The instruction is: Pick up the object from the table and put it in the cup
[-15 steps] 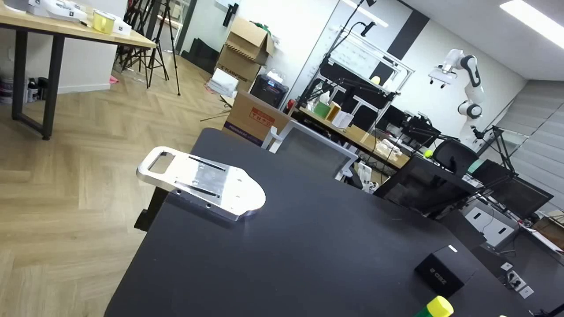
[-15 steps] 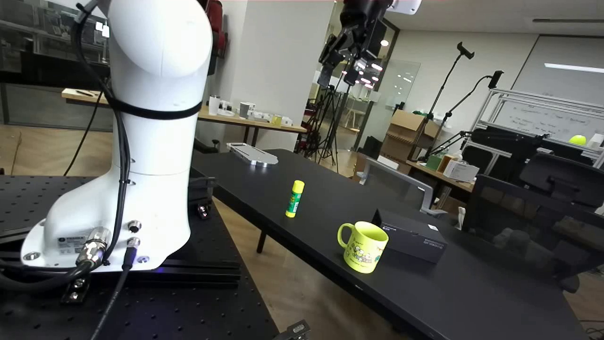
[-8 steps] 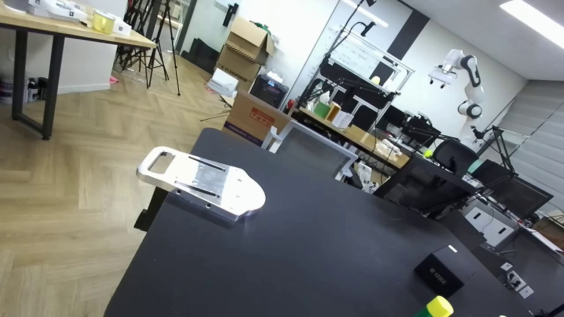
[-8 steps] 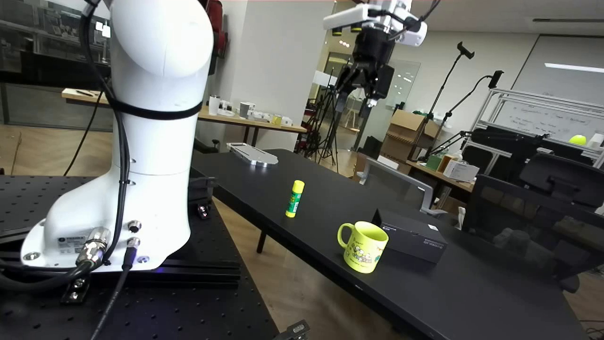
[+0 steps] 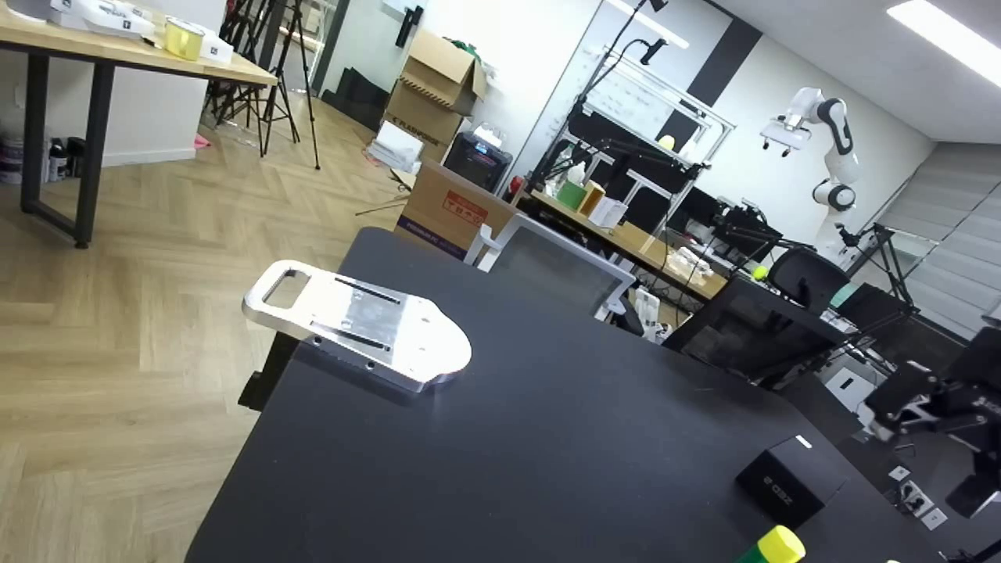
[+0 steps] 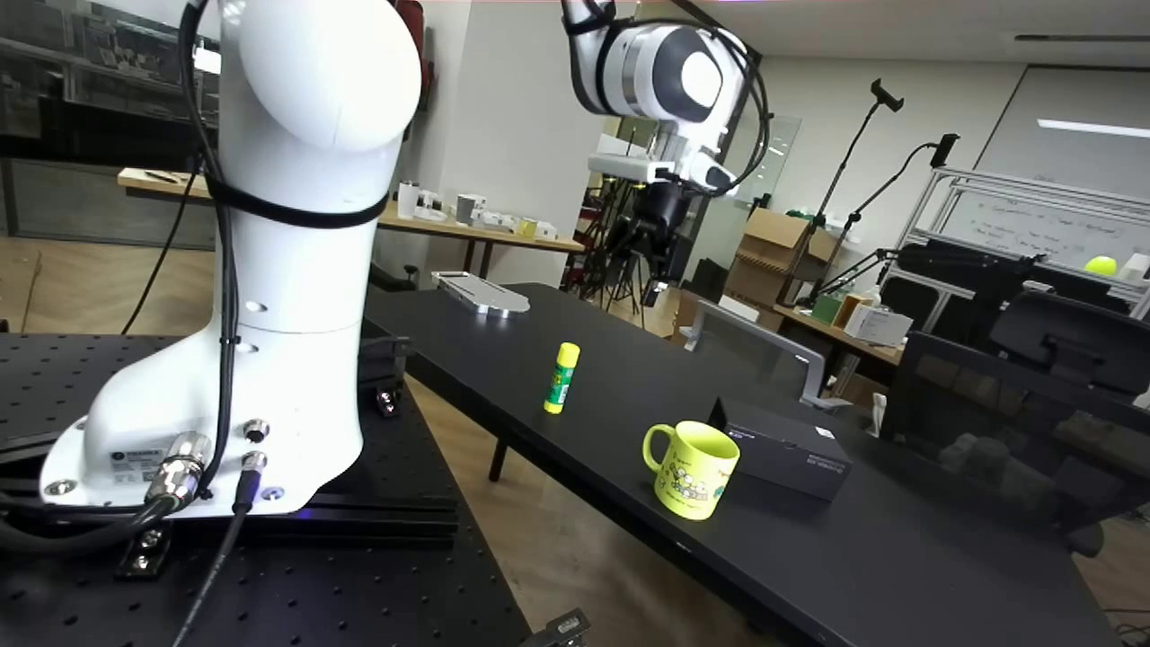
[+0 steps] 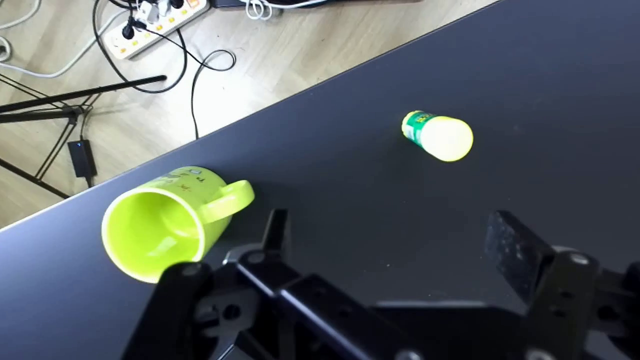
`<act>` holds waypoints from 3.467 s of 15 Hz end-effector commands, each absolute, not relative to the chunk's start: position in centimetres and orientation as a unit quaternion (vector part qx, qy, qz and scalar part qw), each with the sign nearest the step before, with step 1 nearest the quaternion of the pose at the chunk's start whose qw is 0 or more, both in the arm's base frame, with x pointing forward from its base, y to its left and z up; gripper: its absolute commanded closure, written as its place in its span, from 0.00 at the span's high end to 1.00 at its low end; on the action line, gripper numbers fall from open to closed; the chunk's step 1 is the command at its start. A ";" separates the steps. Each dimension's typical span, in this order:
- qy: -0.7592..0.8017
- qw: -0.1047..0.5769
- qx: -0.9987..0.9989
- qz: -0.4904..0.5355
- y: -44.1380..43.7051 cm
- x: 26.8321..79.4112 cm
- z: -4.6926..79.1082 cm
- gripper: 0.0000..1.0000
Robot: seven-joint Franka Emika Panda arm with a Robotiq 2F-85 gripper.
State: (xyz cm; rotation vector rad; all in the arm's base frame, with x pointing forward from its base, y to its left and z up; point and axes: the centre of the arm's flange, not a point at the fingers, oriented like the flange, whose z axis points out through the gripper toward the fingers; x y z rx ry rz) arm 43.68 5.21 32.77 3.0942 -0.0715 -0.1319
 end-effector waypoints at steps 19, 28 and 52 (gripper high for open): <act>-0.004 0.004 0.999 -0.047 9.0 43.0 23.7 1.00; -0.008 0.002 0.996 -0.086 8.9 41.1 19.1 1.00; -0.053 0.007 0.998 0.012 3.0 43.1 32.3 0.09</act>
